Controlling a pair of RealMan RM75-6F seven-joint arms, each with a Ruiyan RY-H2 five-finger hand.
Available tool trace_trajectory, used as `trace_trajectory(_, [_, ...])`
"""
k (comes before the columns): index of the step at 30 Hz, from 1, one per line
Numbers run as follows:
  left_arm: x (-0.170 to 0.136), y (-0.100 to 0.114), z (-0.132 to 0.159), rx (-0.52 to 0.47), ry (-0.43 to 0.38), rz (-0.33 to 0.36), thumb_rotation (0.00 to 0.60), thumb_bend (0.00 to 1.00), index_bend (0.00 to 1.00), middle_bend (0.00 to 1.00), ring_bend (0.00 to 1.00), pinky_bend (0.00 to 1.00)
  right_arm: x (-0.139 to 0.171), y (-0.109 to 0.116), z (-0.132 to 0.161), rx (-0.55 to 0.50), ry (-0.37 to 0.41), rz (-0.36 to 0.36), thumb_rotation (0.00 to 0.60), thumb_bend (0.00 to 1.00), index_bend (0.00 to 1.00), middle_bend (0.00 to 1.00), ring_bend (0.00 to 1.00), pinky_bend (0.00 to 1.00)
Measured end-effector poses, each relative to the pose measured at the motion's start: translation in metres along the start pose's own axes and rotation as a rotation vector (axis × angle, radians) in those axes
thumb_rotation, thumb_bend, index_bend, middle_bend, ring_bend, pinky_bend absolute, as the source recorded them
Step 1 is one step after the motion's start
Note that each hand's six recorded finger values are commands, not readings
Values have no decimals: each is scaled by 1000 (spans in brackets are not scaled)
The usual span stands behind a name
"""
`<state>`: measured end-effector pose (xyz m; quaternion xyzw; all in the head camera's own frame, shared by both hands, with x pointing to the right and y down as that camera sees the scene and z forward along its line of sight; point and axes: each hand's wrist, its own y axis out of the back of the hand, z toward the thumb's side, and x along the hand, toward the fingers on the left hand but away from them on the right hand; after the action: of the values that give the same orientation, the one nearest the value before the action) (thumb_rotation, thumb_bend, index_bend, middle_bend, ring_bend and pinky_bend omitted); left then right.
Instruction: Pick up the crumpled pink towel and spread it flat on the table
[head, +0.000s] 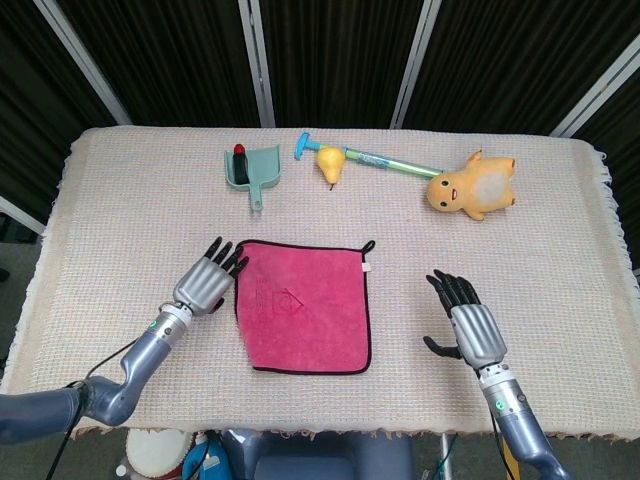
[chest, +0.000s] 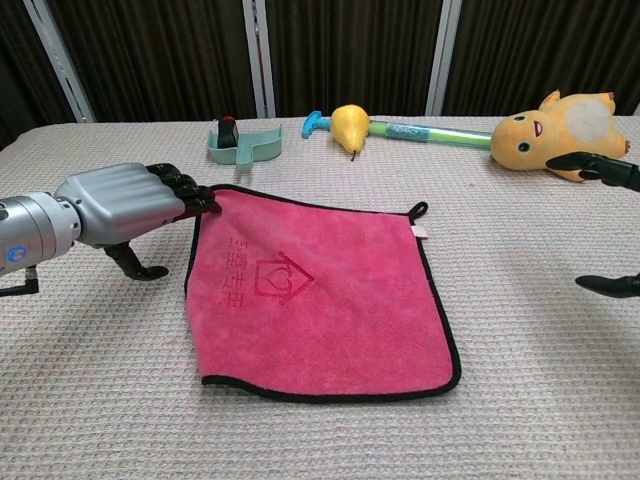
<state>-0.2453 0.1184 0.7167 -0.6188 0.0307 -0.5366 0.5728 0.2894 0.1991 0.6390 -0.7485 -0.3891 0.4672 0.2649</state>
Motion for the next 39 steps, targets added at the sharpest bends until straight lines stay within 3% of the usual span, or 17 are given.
trace_trajectory(11, [-8,-17,-11,75,22,-60,600,219,0,0,0,2,4,0,10,5,16,0,600,278,0,0,0,0])
trace_trajectory(19, [-12,-22,-7,25,38,-82,600,219,0,0,0,0,5,-2,10,5,13,3,600,277,0,0,0,0])
trace_trajectory(31, [-13,-18,8,-6,62,-36,600,220,0,0,0,0,8,-1,6,1,8,0,600,277,0,0,0,0])
trace_trajectory(39, [-15,0,21,-132,20,25,600,242,0,0,0,0,8,3,3,-5,3,-7,600,278,0,0,0,0])
